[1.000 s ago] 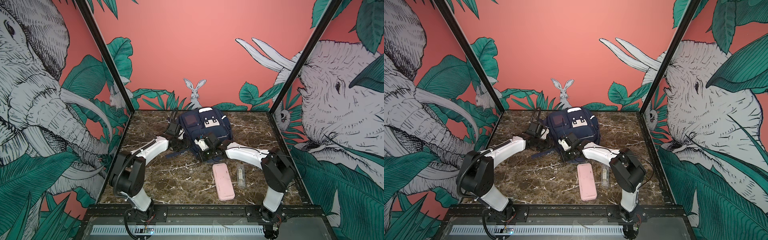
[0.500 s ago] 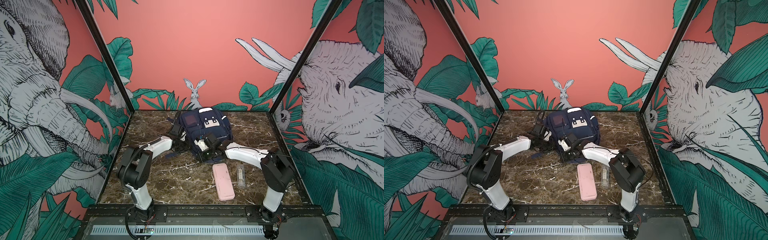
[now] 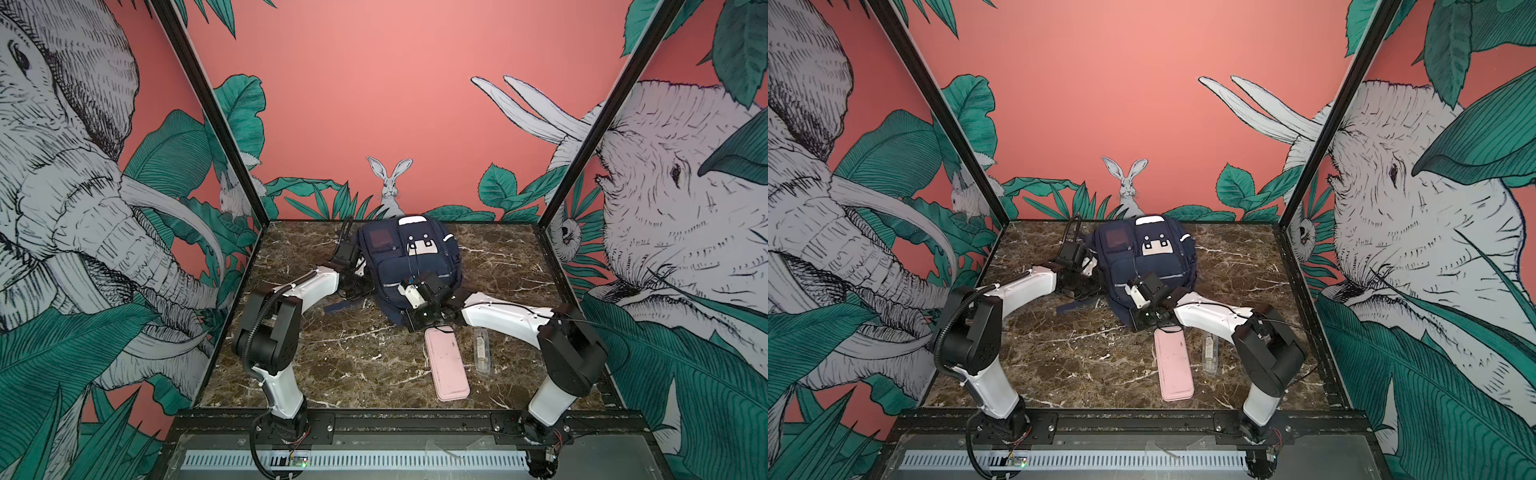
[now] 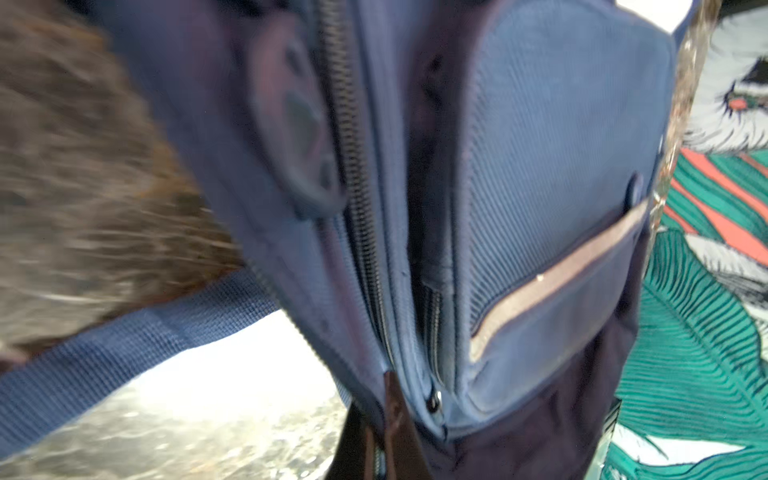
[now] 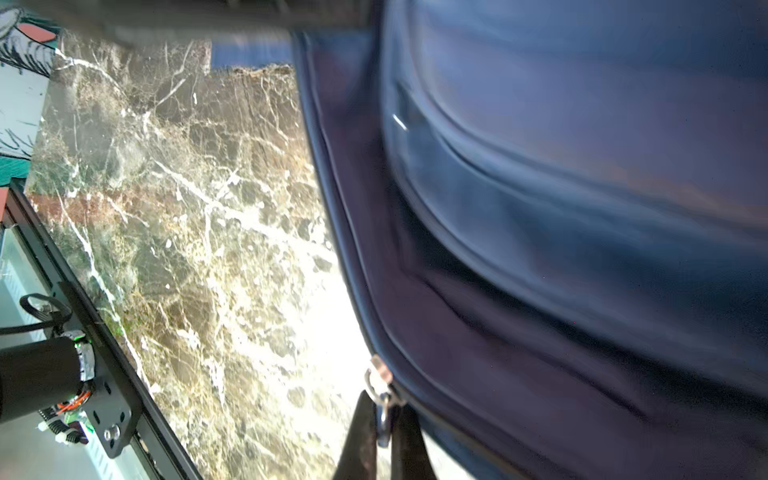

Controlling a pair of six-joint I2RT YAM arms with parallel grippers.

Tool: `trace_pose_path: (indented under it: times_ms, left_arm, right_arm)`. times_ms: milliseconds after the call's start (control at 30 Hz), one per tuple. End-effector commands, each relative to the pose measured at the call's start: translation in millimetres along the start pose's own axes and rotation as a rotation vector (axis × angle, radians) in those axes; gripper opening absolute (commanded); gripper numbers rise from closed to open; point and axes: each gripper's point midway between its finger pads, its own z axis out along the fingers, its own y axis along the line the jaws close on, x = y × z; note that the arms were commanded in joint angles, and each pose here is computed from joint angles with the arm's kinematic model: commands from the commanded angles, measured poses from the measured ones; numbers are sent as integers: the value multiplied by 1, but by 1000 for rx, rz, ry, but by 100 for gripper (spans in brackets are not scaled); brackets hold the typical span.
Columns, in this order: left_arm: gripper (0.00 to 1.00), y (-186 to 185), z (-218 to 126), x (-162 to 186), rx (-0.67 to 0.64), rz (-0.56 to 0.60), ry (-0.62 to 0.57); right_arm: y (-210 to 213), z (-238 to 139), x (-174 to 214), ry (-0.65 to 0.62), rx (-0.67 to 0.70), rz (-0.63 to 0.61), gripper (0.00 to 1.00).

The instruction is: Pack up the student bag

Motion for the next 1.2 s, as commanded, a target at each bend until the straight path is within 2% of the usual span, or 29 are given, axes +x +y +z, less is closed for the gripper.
trace_pose_path:
  times_ms: [0,167,400,667,833,900,1033,1167]
  left_arm:
    - [0,-2,-27,-38,-11,31,-149]
    - [0,8,-31,-51,-27,11,-186]
    - [0,10,-31,-67,-24,-7,-210]
    - [0,-5,-22,-92,15,-9,-212]
    - [1,-14,-15,-104,35,1,-191]
    - [10,-16,-13,-103,41,6,-169]
    - [37,-12,-14,-91,31,19,-145]
    - [52,-4,-24,-70,8,33,-125]
  right_arm:
    - [-11,-17,16,29,28,9,0]
    - [-33,-46,24,-2,86,25,0]
    - [-63,-60,34,-14,142,68,0]
    - [-48,-50,20,-31,58,74,0]
    - [-27,-38,7,-23,17,36,0]
    - [-17,-32,2,-22,-7,26,0]
    - [-2,-19,-6,-4,-33,0,0]
    - [8,-13,-12,2,-52,-19,0]
